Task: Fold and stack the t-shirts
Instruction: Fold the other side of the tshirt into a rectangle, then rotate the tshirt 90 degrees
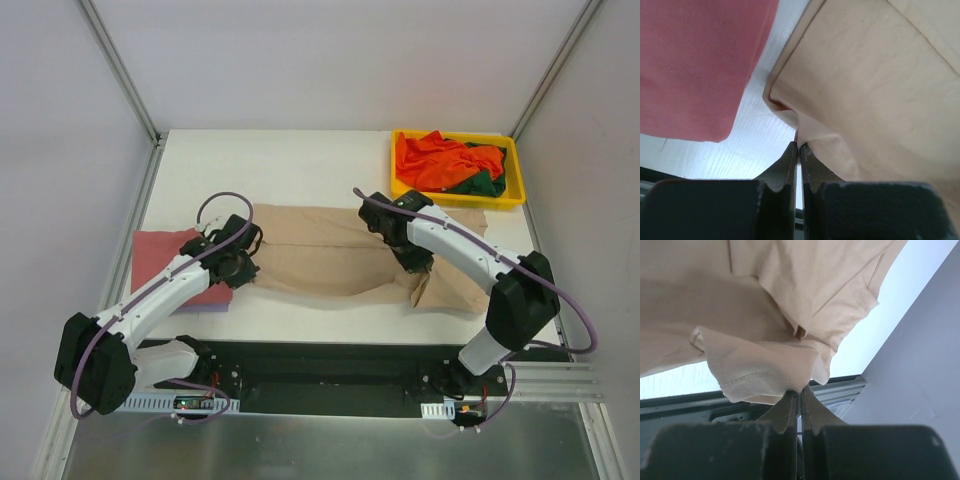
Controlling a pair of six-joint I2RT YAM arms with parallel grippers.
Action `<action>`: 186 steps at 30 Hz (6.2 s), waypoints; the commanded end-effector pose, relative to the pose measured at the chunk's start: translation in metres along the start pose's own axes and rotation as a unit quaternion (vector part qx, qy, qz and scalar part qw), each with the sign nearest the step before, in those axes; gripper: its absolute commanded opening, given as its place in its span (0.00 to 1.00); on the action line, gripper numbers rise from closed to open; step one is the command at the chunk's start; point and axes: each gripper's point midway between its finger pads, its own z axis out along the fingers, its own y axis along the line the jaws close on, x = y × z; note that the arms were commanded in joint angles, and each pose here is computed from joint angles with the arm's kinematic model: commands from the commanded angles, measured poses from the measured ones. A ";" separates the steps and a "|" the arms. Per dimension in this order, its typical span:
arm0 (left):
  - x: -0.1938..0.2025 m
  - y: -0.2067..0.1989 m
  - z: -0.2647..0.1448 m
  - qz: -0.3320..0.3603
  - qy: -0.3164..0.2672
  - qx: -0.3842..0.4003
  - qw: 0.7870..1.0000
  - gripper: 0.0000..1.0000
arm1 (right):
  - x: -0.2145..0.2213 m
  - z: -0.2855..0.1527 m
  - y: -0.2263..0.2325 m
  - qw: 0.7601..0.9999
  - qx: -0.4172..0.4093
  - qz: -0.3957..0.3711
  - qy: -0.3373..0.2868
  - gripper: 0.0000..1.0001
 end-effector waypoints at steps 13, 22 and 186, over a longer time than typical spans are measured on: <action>-0.041 -0.013 0.021 -0.011 -0.017 -0.040 0.999 0.00 | -0.065 0.011 -0.025 0.997 -0.032 -0.066 -0.025 0.01; -0.058 -0.016 0.034 0.000 -0.019 -0.067 0.998 0.27 | -0.095 0.044 -0.040 0.998 -0.010 -0.069 0.013 0.11; 0.045 -0.008 0.053 0.197 0.136 -0.021 0.971 0.99 | -0.254 -0.037 0.136 0.918 -0.353 0.025 -0.177 0.96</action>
